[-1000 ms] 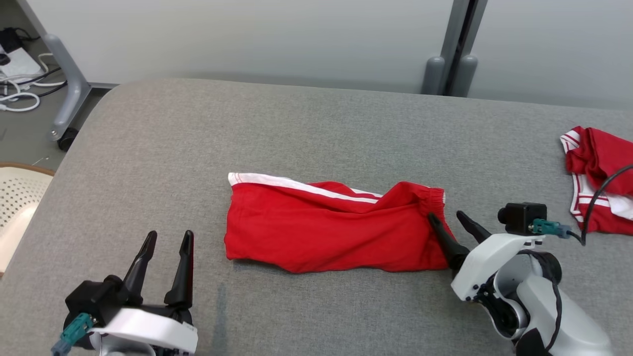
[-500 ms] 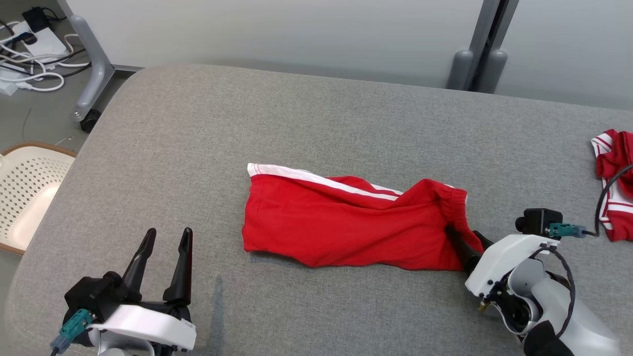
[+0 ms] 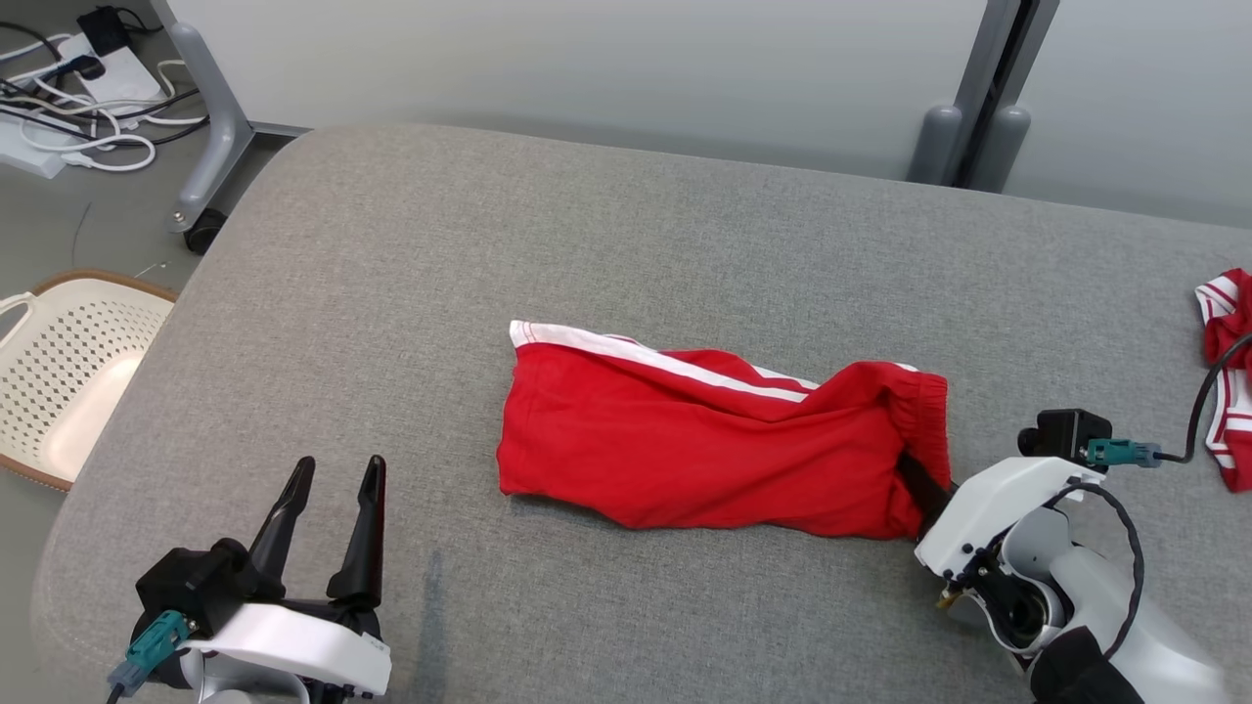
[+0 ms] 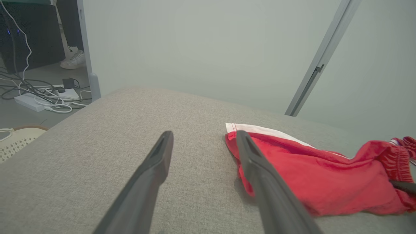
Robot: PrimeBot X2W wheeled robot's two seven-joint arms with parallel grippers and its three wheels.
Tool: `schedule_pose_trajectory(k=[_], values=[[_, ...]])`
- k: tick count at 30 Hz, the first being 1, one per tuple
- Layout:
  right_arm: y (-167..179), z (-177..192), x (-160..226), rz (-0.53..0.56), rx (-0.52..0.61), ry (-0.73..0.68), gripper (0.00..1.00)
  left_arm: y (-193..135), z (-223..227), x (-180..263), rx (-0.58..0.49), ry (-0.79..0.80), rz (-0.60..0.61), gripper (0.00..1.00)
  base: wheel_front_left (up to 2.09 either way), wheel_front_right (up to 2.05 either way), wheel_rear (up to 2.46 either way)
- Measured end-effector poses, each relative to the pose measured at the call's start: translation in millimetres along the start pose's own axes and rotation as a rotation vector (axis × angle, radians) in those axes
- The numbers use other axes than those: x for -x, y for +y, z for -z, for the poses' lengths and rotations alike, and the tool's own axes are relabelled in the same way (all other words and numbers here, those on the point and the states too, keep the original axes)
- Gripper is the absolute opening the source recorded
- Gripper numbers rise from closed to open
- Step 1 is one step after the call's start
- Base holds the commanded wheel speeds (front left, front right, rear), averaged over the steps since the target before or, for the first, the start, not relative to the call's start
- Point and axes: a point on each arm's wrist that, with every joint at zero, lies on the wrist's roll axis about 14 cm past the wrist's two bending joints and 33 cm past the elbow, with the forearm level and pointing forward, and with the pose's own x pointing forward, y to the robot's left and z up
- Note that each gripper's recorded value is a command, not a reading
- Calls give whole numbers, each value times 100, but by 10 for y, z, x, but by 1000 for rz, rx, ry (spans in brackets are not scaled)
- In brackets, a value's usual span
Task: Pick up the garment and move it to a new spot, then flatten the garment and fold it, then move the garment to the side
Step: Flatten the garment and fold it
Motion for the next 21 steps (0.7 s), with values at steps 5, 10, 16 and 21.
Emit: schedule_pose_trajectory(k=[5,10,16,21], values=[[59,-124,25,-21,-14,-53,0,0,-10,0,0,-3,1,100,0,0,0],[-65,-342,129,-12,-52,-108,0,-53,-1,-15,-5,-1,20,100,0,0,0],[-397,-367,392,27,-92,-78,0,-119,-6,-41,-8,-2,46,100,0,0,0],[-571,-475,616,34,-132,-75,0,-194,20,-86,-11,7,73,100,0,0,0]])
